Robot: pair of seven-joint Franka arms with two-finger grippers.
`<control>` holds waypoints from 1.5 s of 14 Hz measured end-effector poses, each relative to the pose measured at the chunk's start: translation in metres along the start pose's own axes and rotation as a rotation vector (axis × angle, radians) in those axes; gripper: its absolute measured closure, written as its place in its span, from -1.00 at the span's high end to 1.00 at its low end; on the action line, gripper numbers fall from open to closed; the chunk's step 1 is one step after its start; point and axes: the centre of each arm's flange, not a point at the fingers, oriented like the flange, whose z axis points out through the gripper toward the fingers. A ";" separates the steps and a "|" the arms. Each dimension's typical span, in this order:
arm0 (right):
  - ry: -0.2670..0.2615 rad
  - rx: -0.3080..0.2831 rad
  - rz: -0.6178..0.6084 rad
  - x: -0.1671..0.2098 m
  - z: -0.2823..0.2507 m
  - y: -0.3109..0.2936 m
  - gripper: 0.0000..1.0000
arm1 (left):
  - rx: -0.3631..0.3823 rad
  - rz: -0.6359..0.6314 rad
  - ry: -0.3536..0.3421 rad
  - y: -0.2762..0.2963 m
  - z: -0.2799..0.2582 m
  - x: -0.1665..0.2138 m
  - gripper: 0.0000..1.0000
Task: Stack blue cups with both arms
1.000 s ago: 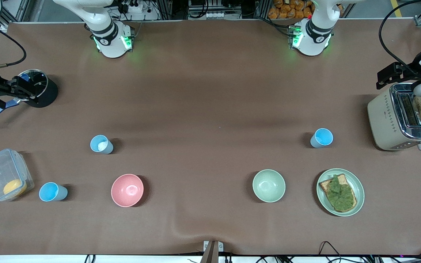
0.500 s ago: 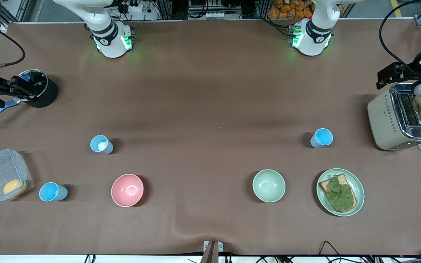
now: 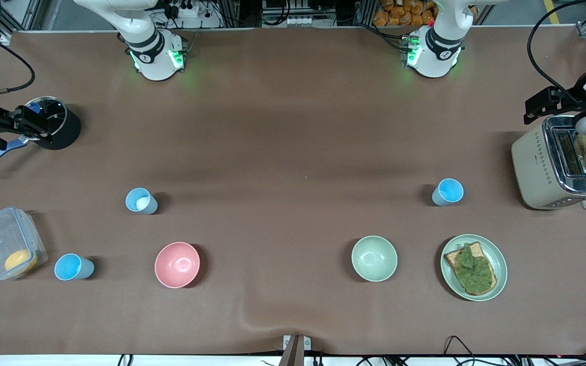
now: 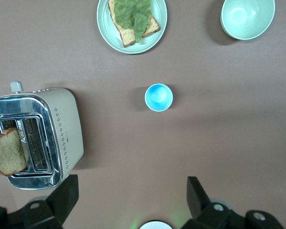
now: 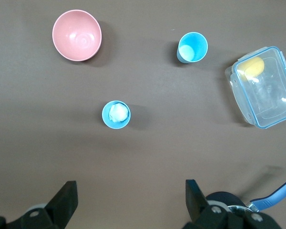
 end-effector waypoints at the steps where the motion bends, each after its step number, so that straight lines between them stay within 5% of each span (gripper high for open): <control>1: 0.000 0.000 0.000 0.000 0.000 0.000 1.00 | 0.000 -0.001 0.000 0.000 0.000 0.000 1.00; 7: -0.001 0.000 0.000 0.000 0.000 0.000 1.00 | -0.001 0.003 -0.031 0.001 0.012 0.000 1.00; 11: -0.009 0.002 0.000 -0.001 0.001 0.000 1.00 | -0.004 0.004 -0.093 0.002 0.050 0.006 1.00; 15: -0.015 0.003 0.000 -0.001 0.002 0.000 1.00 | -0.006 -0.004 -0.081 -0.004 0.108 0.019 1.00; 21: -0.160 0.026 -0.059 0.037 0.087 -0.040 1.00 | -0.007 -0.005 -0.054 -0.004 0.185 0.017 1.00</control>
